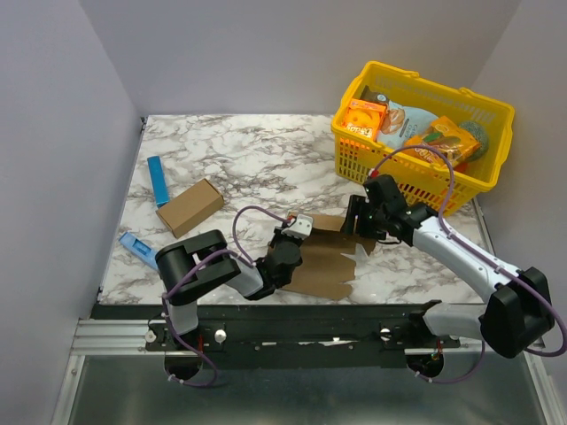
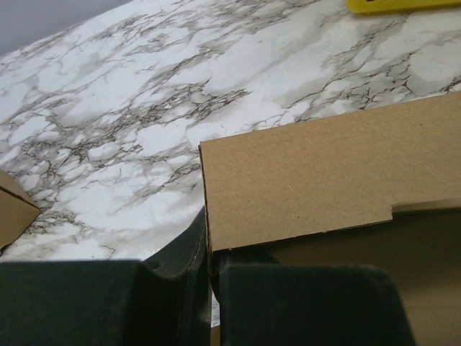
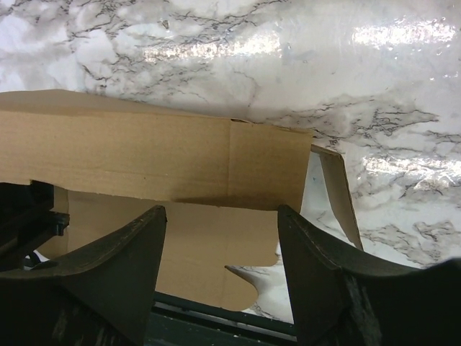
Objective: Fold the paper box
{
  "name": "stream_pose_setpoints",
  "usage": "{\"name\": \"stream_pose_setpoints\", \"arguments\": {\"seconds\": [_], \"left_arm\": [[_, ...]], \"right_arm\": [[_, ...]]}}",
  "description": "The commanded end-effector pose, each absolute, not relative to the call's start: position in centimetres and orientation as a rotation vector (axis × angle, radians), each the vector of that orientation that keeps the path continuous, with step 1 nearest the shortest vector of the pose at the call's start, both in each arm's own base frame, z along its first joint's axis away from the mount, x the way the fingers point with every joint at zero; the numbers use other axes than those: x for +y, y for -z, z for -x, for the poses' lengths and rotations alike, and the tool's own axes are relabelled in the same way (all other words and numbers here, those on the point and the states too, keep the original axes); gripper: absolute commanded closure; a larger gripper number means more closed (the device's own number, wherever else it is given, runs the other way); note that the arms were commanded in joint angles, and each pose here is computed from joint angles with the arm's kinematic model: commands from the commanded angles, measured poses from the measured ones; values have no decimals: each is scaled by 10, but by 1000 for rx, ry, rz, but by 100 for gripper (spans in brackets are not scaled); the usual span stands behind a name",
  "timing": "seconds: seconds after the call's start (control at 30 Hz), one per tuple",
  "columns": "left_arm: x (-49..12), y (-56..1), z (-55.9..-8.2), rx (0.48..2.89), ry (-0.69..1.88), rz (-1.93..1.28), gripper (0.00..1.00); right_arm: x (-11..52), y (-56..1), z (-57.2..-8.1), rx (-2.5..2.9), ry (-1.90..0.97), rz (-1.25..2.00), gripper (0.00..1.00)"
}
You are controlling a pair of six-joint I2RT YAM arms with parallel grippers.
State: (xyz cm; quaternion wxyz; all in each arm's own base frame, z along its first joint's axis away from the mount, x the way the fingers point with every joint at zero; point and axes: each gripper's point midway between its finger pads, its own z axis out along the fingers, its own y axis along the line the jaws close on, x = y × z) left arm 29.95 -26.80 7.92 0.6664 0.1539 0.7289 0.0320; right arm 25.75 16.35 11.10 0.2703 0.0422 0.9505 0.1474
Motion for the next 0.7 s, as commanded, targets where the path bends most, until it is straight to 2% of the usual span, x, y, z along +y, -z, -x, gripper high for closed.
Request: {"name": "stream_pose_setpoints", "arguments": {"seconds": [0.0, 0.27, 0.67], "left_arm": [[-252, -64, -296, 1666, -218, -422, 100], [-251, -62, -293, 1661, -220, -426, 100], [-251, -60, -292, 1667, -241, -431, 100]], "right_arm": [[162, -102, -263, 2556, -399, -149, 29], [160, -110, -277, 2497, -384, -126, 25], [151, -152, -268, 2502, -332, -7, 17]]}}
